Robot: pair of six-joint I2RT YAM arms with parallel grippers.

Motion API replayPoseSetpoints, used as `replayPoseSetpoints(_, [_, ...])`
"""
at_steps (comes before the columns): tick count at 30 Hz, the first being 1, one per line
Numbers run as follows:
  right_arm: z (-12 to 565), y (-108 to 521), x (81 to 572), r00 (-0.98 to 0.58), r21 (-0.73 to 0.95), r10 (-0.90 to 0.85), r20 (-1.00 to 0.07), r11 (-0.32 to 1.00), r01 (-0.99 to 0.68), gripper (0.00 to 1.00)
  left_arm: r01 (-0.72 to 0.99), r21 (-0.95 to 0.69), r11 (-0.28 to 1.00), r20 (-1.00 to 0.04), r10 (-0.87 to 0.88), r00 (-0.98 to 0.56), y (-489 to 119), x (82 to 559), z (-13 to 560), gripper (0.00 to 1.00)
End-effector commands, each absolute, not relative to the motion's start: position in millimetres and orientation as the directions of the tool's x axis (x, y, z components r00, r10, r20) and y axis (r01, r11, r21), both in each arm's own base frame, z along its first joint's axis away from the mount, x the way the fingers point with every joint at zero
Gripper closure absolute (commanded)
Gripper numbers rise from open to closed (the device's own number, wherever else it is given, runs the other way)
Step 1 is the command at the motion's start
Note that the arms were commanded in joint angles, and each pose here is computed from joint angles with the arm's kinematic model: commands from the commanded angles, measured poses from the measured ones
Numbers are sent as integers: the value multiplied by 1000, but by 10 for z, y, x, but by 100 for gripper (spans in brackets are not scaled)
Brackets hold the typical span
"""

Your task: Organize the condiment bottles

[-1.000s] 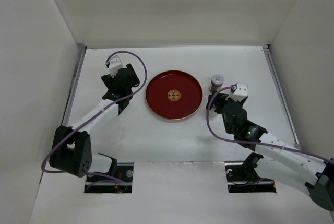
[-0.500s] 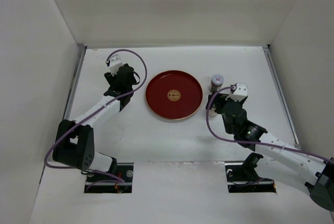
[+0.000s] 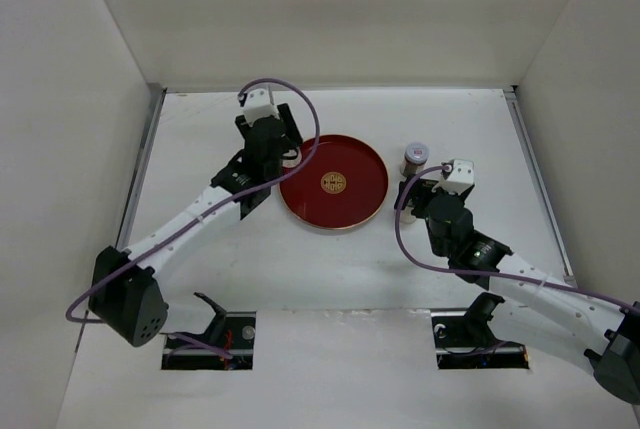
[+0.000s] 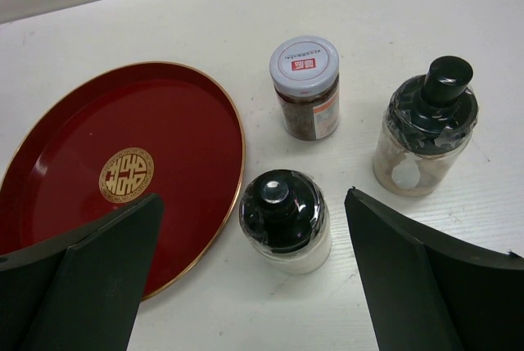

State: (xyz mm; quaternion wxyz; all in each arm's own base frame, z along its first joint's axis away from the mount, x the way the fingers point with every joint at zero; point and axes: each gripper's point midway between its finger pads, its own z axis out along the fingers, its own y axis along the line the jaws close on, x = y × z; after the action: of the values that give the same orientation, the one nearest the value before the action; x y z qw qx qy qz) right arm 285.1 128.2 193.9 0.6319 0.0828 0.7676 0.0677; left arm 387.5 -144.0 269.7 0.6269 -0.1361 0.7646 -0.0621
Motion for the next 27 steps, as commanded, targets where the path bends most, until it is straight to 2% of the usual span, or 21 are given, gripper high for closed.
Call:
replayPoseSetpoints(1, [2183,1345,2884,-140,253,253,-957,967,19,0,-31,-334,942,-936,-336,-107,-1806,4091,2996,71])
replayPoseSetpoints(8, [2156,1363,2889,-148,248,248,-957,969,15,0,64,-326,943,-940,-316,-130,-2327,4449,2853,70])
replayPoseSetpoints(14, [2137,1374,2896,-154,245,244,-957,969,15,0,53,-259,964,-957,-248,-149,-2402,4553,2534,68])
replayPoseSetpoints(18, [2137,1378,2893,-153,250,249,-956,968,13,0,21,-237,971,-960,-231,-160,-2355,4523,2234,54])
replayPoseSetpoints(22, [2193,1351,2881,-139,255,254,-957,967,14,0,11,-233,972,-958,-227,-172,-2324,4485,2066,31])
replayPoseSetpoints(27, [2219,1321,2849,-133,266,265,-955,964,13,0,-3,-243,970,-959,-241,-151,-2229,4413,2112,17])
